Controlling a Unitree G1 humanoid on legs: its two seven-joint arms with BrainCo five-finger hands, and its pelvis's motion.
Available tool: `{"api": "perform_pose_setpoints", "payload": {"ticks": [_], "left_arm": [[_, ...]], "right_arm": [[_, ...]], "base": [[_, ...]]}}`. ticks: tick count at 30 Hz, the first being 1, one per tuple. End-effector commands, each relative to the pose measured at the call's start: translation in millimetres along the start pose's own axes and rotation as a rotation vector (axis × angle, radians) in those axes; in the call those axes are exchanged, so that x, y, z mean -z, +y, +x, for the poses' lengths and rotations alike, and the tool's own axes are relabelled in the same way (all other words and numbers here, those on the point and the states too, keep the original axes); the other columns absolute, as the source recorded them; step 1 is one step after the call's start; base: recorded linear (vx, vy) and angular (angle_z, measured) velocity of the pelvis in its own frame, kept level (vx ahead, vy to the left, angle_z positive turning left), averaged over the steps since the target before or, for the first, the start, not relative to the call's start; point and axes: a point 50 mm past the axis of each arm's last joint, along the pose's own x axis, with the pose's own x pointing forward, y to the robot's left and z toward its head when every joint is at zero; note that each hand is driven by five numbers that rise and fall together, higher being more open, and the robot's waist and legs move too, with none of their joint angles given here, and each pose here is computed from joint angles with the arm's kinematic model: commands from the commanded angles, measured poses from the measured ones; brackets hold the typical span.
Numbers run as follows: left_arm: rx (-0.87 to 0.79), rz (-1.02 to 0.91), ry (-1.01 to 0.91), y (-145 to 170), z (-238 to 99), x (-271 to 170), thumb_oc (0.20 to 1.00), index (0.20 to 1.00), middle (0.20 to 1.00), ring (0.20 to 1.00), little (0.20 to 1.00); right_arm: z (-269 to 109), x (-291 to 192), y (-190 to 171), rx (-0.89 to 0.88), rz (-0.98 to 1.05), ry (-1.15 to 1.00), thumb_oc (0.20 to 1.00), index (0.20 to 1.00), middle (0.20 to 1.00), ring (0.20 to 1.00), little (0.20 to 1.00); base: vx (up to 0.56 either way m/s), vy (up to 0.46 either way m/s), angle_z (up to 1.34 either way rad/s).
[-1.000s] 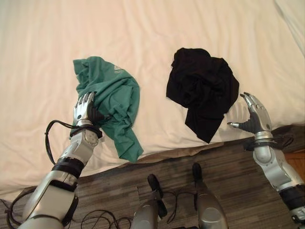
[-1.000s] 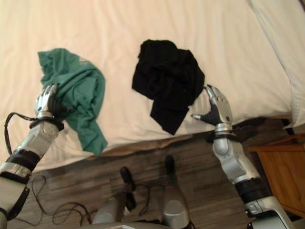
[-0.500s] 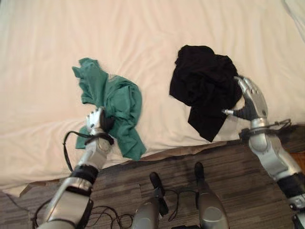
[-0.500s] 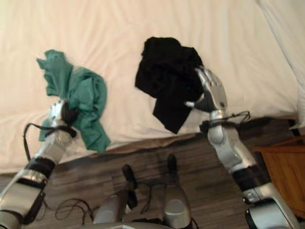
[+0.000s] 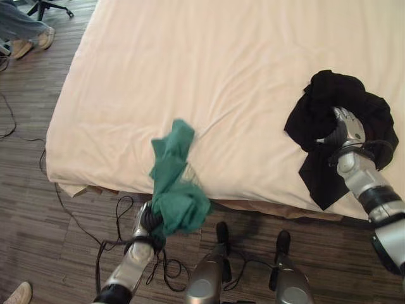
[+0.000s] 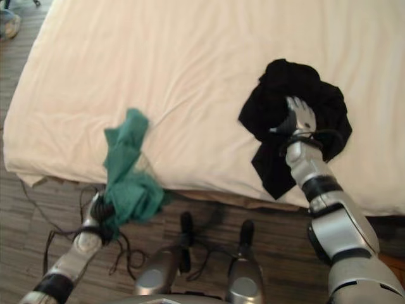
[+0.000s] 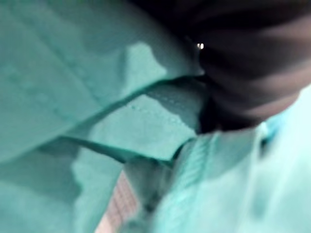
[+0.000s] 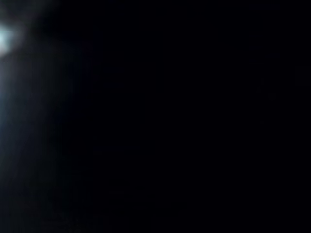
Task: Tidy up the quilt and then pick up the clothes from the bed and put them into the laundry hamper.
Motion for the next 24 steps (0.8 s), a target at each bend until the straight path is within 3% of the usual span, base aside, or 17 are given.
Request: {"api": "perform_pose_setpoints", "payload": {"ticks": [1,2,3,8,14,16,17,23,24], "left_arm": [[0.02,-0.031,-0.115,21.3,0.4,-18.7,0.2,0.2,0.2,0.2,0.2],[0.046,-0.041,-0.138,19.2,-1.5,-22.6,0.2,0.2,0.2,0.2,0.2],[0.069,-0.045,-0.157,18.2,-3.7,-26.4,0.2,0.2,0.2,0.2,0.2],[0.166,0.002,-0.177,13.2,-9.7,-28.3,0.2,0.2,0.2,0.2,0.2],[0.16,0.079,-0.114,21.8,-7.0,-17.5,0.2,0.2,0.2,0.2,0.2],[0.145,0.108,-0.046,28.5,-8.2,-3.8,0.2,0.2,0.2,0.2,0.2],[0.147,0.109,-0.044,28.3,-8.6,-3.2,0.2,0.2,0.2,0.2,0.2],[0.103,0.034,0.126,16.4,-17.1,32.7,0.2,0.2,0.2,0.2,0.2],[0.102,0.035,0.126,16.4,-17.1,32.9,0.2,0.2,0.2,0.2,0.2]], "right_arm": [[7.6,36.0,-26.0,0.018,-0.036,0.191,1.0,1.0,1.0,1.0,1.0],[4.9,49.2,-28.1,0.015,-0.024,0.249,0.545,0.545,0.545,0.545,0.545],[0.8,63.1,-29.4,0.017,0.011,0.309,0.2,0.2,0.2,0.2,0.2],[-27.1,90.8,6.7,-0.093,0.089,0.36,0.2,0.2,0.2,0.2,0.2],[-99.8,109.5,72.8,-0.217,0.318,0.363,0.2,0.2,0.2,0.2,0.2],[-169.7,114.4,111.9,-0.372,0.488,0.388,0.2,0.2,0.2,0.2,0.2],[-171.1,114.9,112.1,-0.374,0.488,0.391,0.2,0.2,0.2,0.2,0.2],[-266.0,107.4,161.9,-0.658,0.753,0.545,0.2,0.2,0.2,0.2,0.2],[-266.1,107.4,162.0,-0.659,0.753,0.545,0.2,0.2,0.2,0.2,0.2]], "base": [[-0.02,0.04,0.32],[-0.01,0.046,0.31],[0.0,0.05,0.25],[0.02,0.049,0.13],[0.07,0.048,-0.09],[0.11,0.105,-0.43],[0.08,0.092,-0.4],[0.03,0.096,-0.49],[0.0,0.07,-0.54]]}}
